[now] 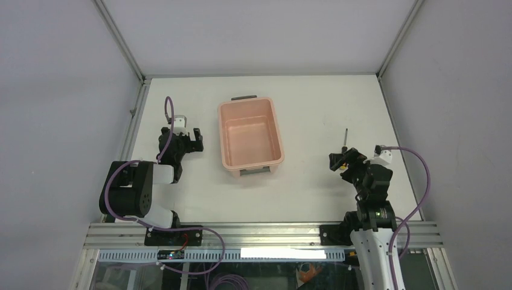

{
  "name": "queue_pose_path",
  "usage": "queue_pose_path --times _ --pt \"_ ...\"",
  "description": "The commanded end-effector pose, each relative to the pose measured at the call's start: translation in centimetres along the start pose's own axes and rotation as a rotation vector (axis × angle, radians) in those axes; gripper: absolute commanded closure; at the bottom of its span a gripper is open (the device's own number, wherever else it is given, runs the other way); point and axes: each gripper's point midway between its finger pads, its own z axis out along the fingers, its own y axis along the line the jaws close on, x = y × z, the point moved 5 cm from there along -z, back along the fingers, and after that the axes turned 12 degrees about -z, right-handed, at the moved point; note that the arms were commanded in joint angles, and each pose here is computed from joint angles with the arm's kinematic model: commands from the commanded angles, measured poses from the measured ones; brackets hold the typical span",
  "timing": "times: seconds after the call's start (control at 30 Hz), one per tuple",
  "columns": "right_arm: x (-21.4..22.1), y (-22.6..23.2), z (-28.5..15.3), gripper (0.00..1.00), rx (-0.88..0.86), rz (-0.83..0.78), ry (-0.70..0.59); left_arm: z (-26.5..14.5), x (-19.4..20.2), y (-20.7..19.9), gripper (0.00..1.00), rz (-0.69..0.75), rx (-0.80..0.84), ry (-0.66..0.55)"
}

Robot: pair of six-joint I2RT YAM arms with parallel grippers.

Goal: Put the screwdriver in the bin

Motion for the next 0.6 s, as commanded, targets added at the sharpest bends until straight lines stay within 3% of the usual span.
queue_pose_path --times 0.0,0.23,0.33,0.43,0.57 --pt "-2.0 -0.1 -0.4 0.01 0.071 0.026 -0.033 0.4 -1.9 -1.1 0.01 -0.013 0.041 -0.077" --pt "-8.1 0.5 -2.4 0.01 0.157 -0.070 -0.130 0.5 -1.9 -1.1 0.01 -0.013 0.041 -0.077" --pt "-11.4 0.4 -2.8 0.01 0.263 -0.125 -0.097 0.5 -1.9 -1.0 0.01 -0.013 0.039 -0.077" --pt "-13.5 0.2 -1.4 0.01 0.376 -0.192 0.096 0.5 -1.9 -1.0 0.01 -0.013 0.039 -0.077" --pt "-13.7 0.6 1.7 0.01 0.402 -0.263 0.472 0.5 -1.9 -1.0 0.01 -0.013 0.040 -0.077"
